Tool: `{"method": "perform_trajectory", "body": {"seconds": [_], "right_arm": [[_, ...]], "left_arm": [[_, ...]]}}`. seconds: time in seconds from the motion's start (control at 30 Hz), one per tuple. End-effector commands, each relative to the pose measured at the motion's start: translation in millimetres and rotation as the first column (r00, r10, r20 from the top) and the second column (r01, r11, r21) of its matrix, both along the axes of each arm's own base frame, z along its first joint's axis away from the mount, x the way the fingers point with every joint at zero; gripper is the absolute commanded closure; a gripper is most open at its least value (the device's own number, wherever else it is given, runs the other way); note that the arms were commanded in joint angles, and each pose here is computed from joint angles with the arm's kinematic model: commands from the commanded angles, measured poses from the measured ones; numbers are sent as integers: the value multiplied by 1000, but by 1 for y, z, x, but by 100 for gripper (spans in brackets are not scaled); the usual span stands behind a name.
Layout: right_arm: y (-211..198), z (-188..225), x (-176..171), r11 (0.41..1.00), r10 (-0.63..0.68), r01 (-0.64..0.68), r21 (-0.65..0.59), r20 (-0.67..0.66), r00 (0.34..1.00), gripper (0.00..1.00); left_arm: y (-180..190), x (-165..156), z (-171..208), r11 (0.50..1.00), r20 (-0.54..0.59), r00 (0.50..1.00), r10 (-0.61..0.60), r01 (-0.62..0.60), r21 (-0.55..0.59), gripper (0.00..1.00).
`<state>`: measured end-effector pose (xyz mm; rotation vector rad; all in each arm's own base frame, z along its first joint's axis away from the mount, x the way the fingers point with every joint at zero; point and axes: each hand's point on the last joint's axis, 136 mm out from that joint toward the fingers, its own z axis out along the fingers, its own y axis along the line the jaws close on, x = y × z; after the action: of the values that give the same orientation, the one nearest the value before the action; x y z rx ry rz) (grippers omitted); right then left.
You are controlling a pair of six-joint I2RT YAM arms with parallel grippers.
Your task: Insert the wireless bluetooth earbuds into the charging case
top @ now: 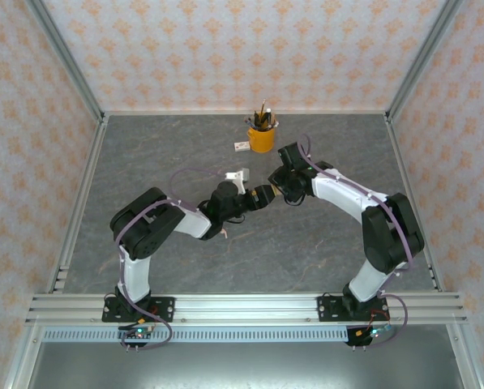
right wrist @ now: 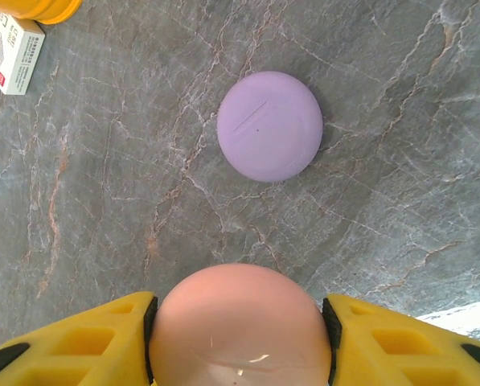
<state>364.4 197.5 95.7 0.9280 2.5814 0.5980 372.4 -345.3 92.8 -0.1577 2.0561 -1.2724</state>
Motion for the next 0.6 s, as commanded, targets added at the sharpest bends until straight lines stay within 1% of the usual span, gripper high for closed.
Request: {"method": "perform_trajectory", "body": {"seconds": [0.0, 0.33, 0.57], "right_arm": [[2, 4, 9, 1000, -11, 10, 21, 14, 1000, 49], [4, 1, 9, 999, -8, 8, 42, 4, 1000, 49], [5, 0, 8, 999, -8, 8, 46, 0, 1000, 49]], "left_arm": [[-11, 6, 14, 998, 40, 999, -13, 15, -54, 28], [-19, 13, 11, 998, 43, 999, -12, 14, -67, 31], [-25, 18, 15, 997, 50, 999, -13, 17, -81, 38]]}}
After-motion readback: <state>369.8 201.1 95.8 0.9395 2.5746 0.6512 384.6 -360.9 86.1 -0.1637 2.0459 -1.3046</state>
